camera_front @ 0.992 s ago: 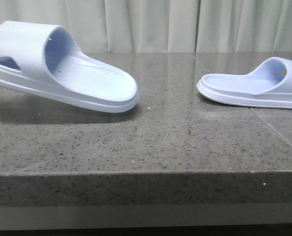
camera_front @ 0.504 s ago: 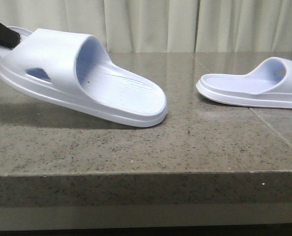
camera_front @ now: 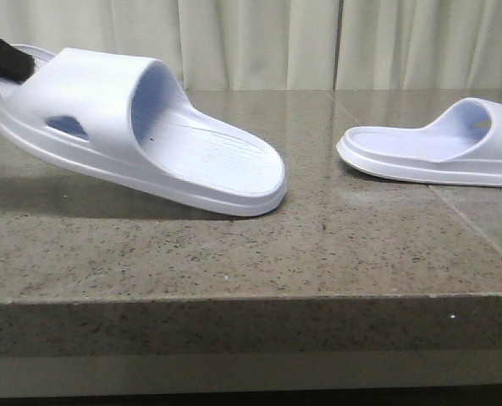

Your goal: Insert blue slippers together front up

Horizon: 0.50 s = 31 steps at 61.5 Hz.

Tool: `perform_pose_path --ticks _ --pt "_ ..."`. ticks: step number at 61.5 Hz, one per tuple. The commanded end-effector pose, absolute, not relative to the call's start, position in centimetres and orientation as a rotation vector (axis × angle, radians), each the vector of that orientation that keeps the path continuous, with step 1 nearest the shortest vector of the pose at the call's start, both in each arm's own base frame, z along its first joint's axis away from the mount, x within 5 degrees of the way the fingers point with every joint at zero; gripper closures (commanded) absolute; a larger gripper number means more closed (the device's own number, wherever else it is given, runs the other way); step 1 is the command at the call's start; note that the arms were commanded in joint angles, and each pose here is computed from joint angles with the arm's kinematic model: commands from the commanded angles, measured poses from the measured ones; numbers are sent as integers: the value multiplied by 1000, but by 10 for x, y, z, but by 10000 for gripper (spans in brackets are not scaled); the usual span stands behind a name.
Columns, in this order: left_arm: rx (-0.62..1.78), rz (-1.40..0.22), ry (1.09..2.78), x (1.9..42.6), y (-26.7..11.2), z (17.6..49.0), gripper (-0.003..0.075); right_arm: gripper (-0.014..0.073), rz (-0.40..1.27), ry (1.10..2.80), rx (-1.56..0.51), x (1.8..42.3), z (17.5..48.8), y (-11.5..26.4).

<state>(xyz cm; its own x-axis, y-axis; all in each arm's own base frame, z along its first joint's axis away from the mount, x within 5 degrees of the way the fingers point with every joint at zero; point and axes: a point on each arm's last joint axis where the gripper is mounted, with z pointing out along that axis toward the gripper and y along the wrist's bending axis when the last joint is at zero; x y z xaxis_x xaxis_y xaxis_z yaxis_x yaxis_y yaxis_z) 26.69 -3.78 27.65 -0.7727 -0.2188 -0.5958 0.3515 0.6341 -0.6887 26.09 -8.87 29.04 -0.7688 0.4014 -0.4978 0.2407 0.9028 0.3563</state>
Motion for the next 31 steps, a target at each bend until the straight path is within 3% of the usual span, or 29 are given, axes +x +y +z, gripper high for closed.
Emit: perform_pose_path --ticks 1,22,31 --pt "107 -1166 2098 265 -42 296 741 56 399 2393 434 275 305 -93" --pt "107 -1166 2098 265 -42 296 741 59 517 2450 379 313 283 -105" --pt "107 -1166 2098 265 -42 296 741 159 580 2460 346 323 272 -106"
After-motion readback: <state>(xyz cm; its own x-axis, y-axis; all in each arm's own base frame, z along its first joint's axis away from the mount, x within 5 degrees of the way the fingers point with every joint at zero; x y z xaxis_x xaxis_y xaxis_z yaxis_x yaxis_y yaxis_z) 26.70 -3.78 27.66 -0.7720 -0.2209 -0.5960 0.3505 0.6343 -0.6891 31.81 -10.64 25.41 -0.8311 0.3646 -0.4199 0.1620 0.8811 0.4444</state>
